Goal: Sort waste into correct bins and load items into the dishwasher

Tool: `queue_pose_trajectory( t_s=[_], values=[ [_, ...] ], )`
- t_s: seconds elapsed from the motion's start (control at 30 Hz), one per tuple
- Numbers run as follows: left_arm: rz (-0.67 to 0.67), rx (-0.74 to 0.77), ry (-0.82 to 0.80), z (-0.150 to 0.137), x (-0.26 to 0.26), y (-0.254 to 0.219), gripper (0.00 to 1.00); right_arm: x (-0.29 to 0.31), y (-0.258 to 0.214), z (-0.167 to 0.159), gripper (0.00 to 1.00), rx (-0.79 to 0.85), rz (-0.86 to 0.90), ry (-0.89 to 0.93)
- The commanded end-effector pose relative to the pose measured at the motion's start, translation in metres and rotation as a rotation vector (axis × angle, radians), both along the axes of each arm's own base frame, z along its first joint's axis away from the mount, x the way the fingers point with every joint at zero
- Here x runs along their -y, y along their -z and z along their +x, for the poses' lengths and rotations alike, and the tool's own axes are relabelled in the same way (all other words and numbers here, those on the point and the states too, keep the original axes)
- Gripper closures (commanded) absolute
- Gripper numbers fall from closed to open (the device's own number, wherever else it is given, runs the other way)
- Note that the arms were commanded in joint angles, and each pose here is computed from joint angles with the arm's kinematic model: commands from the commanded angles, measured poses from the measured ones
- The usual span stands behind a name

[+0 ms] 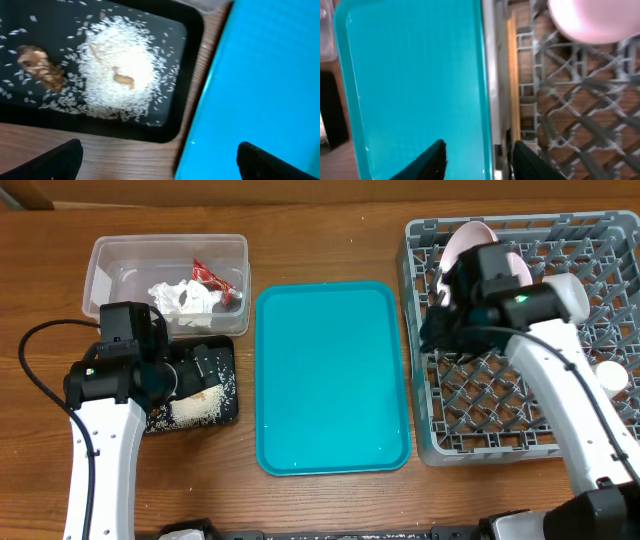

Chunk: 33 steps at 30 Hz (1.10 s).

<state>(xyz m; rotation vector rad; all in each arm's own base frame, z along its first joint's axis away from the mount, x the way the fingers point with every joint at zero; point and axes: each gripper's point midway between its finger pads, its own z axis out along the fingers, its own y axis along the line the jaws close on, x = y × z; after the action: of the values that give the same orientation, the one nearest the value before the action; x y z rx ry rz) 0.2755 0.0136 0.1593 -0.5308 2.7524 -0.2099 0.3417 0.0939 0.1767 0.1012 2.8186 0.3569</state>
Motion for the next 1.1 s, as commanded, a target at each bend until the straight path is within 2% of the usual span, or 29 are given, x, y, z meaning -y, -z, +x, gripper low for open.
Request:
queue_pose_trajectory(
  t_s=[0.0, 0.03, 0.07, 0.1, 0.33, 0.5, 0.67, 0.8, 0.83, 0.87, 1.07],
  values=[
    [-0.028, -0.021, 0.096, -0.007, 0.009, 0.0, 0.0, 0.012, -0.012, 0.002, 0.41, 0.011, 0.026, 0.027],
    [-0.026, -0.042, 0.113, -0.012, 0.01, 0.002, 0.0, 0.017, -0.012, 0.0, 0.25, 0.0, 0.024, 0.039],
    [-0.022, -0.072, 0.129, -0.019, 0.01, 0.004, 0.0, 0.022, -0.012, -0.002, 0.17, -0.008, 0.022, 0.05],
    [-0.018, -0.091, 0.137, -0.024, 0.01, 0.005, 0.0, 0.026, -0.012, -0.004, 0.13, -0.015, 0.021, 0.061],
    [-0.022, -0.203, 0.14, -0.052, 0.011, 0.01, 0.0, 0.045, -0.029, -0.019, 0.11, 0.0, 0.021, 0.116],
    [-0.02, -0.189, 0.139, -0.059, 0.012, 0.003, 0.0, 0.055, -0.046, -0.036, 0.11, 0.079, -0.022, 0.136],
    [0.013, -0.065, 0.137, -0.064, 0.011, -0.02, 0.0, 0.059, -0.055, -0.058, 0.11, 0.174, -0.024, 0.145],
    [0.072, 0.158, 0.129, -0.077, 0.01, -0.051, 0.0, 0.06, -0.073, -0.08, 0.11, 0.363, 0.001, 0.154],
    [0.086, 0.194, 0.125, -0.08, 0.009, -0.055, 0.0, 0.06, -0.075, -0.083, 0.09, 0.39, 0.004, 0.155],
    [0.104, 0.271, 0.12, -0.089, 0.01, -0.061, 0.0, 0.061, -0.079, -0.091, 0.0, 0.455, 0.011, 0.156],
    [0.044, 0.481, 0.023, -0.095, 0.016, -0.091, 0.0, 0.061, -0.073, -0.112, 0.0, 0.462, 0.013, 0.155]
  ],
)
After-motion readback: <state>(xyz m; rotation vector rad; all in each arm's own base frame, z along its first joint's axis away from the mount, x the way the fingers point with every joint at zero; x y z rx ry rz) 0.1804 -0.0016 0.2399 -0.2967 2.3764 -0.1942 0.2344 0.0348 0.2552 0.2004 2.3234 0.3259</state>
